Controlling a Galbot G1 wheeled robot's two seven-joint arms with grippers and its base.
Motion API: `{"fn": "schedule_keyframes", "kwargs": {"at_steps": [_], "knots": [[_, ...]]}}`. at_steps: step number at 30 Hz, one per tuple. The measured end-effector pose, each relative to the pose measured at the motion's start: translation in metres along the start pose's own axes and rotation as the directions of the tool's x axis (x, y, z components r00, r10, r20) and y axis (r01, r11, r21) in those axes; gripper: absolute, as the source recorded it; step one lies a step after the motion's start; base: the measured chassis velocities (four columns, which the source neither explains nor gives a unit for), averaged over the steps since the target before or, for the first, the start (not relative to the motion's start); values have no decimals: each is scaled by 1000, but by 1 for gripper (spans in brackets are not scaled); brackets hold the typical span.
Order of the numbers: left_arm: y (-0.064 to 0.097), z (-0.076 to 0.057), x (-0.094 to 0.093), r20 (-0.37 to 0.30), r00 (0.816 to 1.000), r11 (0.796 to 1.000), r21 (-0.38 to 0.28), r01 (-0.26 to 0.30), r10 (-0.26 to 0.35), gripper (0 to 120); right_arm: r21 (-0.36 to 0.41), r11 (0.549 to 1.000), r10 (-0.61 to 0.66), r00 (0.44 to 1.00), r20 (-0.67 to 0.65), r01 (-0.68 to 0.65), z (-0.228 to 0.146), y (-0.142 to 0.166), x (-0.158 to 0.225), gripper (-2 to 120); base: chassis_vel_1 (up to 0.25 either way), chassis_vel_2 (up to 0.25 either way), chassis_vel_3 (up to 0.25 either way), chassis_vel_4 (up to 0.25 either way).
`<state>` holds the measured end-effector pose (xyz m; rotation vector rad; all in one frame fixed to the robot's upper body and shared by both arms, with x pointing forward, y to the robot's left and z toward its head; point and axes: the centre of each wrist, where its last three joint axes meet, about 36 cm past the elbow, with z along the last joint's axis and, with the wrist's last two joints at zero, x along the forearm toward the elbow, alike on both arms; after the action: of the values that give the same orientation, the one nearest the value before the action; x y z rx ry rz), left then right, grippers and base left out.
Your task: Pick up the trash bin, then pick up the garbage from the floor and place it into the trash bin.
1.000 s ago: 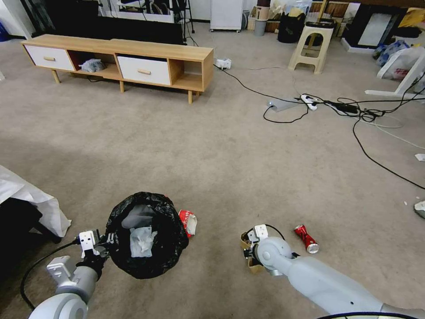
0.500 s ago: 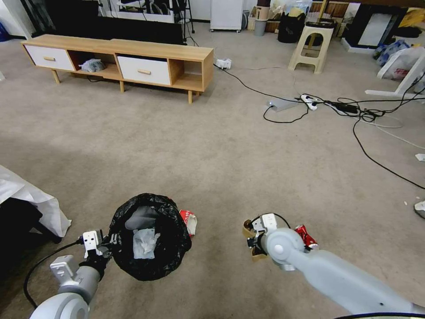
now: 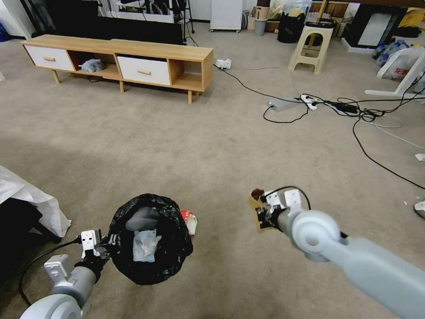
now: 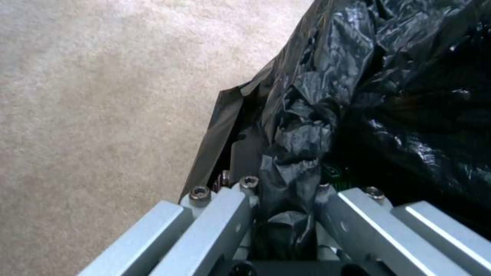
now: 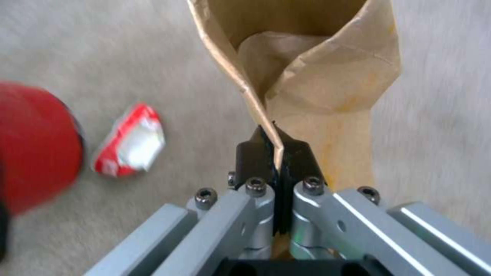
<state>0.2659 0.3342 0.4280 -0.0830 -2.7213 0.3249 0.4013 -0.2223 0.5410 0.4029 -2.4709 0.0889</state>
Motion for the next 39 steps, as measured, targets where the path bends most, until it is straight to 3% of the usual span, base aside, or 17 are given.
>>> {"fn": "schedule_keyframes", "kwargs": {"at_steps": [4,8,19,26,33,39], "knots": [[-6,1,2,-18,1000,1000,0,-17,17,1,88,995,-53,980,190,37,-16,-7,32,0,0,0,0,0],[-8,-2,2,-25,999,1000,-2,-26,26,1,177,983,-105,950,293,54,-24,-10,51,0,0,0,0,0],[-12,-4,4,-33,999,999,-13,-41,40,1,322,933,-294,857,424,161,-34,-1,84,0,0,0,0,0],[-12,-6,4,-39,998,999,-23,-49,48,1,382,891,-416,782,465,246,-35,4,84,0,0,0,0,0],[-14,-4,3,-47,997,998,-15,-61,60,1,494,788,-598,645,475,367,-26,16,64,0,0,0,0,0],[-15,-5,4,-46,997,998,-13,-64,64,1,542,746,-651,593,473,386,-19,23,43,0,0,0,0,0]]}}
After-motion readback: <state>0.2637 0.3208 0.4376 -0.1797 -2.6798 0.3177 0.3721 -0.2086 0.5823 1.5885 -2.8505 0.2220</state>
